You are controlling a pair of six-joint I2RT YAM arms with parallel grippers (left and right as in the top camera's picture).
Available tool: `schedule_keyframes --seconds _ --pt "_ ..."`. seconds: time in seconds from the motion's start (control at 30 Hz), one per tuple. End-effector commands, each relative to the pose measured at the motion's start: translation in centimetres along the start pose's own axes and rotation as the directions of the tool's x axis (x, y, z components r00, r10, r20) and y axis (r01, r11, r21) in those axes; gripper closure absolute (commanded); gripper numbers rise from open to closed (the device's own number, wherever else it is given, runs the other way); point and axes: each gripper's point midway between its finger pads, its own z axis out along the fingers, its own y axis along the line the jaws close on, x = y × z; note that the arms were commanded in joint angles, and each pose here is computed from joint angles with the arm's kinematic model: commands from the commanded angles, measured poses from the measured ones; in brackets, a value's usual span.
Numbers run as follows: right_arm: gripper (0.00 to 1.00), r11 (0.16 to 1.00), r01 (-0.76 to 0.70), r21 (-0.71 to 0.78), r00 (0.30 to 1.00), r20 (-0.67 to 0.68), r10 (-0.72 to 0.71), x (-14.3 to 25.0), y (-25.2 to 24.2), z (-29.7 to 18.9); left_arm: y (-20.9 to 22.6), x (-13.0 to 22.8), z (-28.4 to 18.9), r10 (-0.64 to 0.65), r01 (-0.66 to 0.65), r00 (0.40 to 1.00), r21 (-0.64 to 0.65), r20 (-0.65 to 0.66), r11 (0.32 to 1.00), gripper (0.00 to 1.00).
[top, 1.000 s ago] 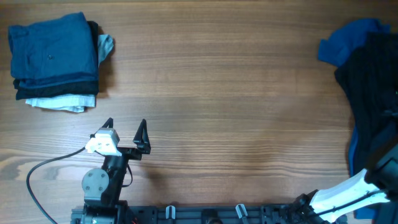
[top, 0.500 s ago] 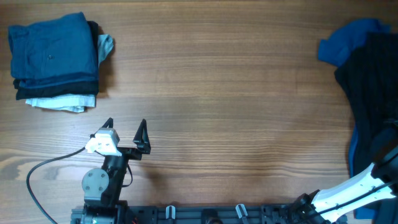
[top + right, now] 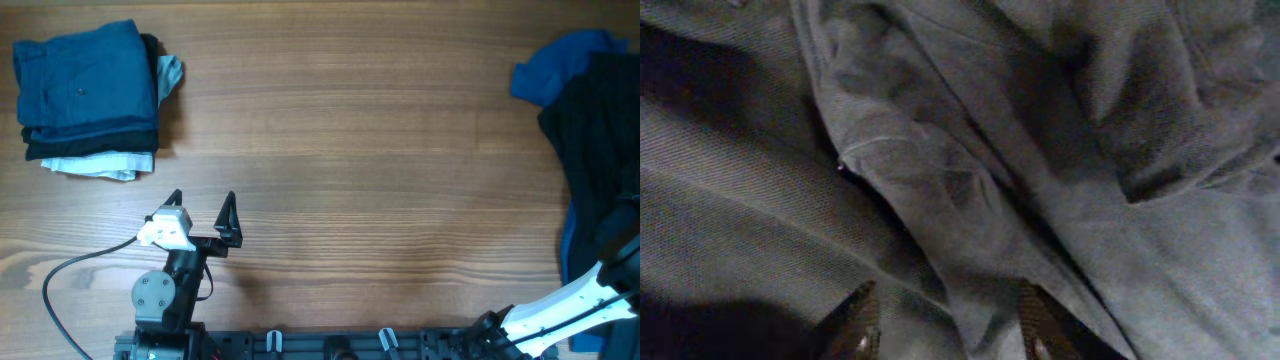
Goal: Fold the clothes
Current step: 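Reach the right gripper into the right clothes pile and grasp a dark shirt, then pull the dark shirt out with the right gripper and drop it mid-table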
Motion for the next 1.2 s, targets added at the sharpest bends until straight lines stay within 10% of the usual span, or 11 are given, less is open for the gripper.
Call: schedule_keyframes --seconds 0.0,0.27,0.4,0.77,0.93,1.17 --pt "0.52 0.999 -0.003 0.051 1.0 -0.017 0.004 0.6 -0.9 1.0 0.4 0.3 0.0 0.015 -0.015 1.0 -0.015 -0.005 1.0 0.0" --pt "0.53 0.998 -0.024 0.051 1.0 -0.019 0.025 1.4 -0.8 1.9 0.4 0.3 0.0 0.015 -0.015 1.0 -0.015 -0.005 1.0 0.0" --pt "0.96 0.998 -0.032 0.044 0.999 -0.003 0.032 0.9 -0.7 1.6 0.4 0.3 0.0 0.015 -0.015 1.0 -0.015 -0.005 1.0 0.0" --pt "0.96 0.98 -0.085 -0.18 0.983 0.148 0.113 -3.9 3.2 -12.1 0.4 0.3 0.0 0.015 -0.015 1.0 -0.015 -0.005 1.0 0.0" --pt "0.96 0.919 0.14 -0.368 0.974 0.216 -0.062 -0.3 12.5 -20.2 0.4 0.3 0.0 0.015 -0.015 1.0 -0.015 -0.005 1.0 0.0" --pt "0.96 0.626 0.487 -0.609 0.87 0.272 -0.412 15.5 35.2 -25.8 0.4 0.3 0.0 0.015 -0.015 1.0 -0.015 -0.005 1.0 0.0"
